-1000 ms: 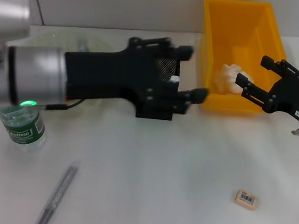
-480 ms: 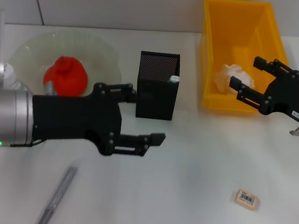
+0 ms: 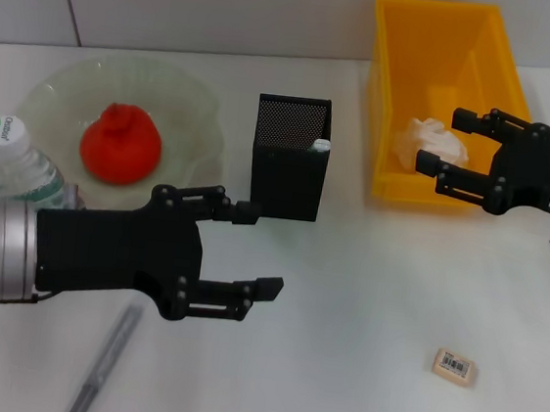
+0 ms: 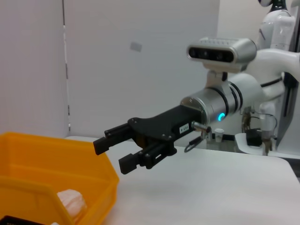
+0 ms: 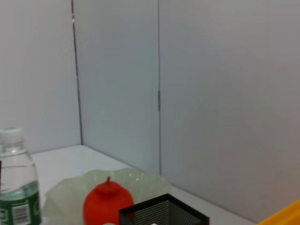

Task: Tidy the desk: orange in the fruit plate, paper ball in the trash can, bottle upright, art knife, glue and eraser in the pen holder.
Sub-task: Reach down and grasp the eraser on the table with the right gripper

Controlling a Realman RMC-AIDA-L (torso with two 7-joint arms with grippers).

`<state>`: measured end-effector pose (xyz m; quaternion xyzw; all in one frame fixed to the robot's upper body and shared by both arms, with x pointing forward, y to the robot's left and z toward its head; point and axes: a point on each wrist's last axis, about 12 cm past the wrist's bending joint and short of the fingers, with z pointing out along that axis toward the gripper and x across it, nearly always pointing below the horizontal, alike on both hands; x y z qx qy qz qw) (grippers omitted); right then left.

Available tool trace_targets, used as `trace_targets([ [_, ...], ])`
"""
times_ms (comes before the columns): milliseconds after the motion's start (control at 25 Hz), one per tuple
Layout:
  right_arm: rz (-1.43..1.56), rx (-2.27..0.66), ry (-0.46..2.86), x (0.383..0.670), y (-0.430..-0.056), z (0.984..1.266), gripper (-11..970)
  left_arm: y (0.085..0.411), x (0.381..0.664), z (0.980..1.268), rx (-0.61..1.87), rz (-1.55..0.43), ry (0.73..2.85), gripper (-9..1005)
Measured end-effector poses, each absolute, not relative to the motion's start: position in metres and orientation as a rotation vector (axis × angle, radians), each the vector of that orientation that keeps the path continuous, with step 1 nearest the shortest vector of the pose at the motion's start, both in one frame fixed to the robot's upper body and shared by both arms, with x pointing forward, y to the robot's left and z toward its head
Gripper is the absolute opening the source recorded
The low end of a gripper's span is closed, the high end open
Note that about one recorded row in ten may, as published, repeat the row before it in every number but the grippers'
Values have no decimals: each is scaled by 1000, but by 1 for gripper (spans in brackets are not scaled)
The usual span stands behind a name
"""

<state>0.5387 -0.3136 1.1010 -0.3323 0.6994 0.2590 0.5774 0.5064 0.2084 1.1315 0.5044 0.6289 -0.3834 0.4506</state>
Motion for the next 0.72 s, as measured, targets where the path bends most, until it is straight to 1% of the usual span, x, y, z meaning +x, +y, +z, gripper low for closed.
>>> trace_targets([
  [160,644,-826,1707,539,-314,1118,766,211,503,1128,1250,-954,1557,785],
  [200,644,-826,1707,539,-314,1118,766,211,502,1128,1253,-951,1555,785],
  [240,659,-838,1745,539,-314,1124,766,212,501,1127,1260,-946,1548,785],
  [440,678,-860,1819,539,-314,1137,766,211,500,1124,1275,-935,1532,785],
  [720,605,-932,2003,540,-313,1155,766,209,501,1123,1283,-944,1531,785],
])
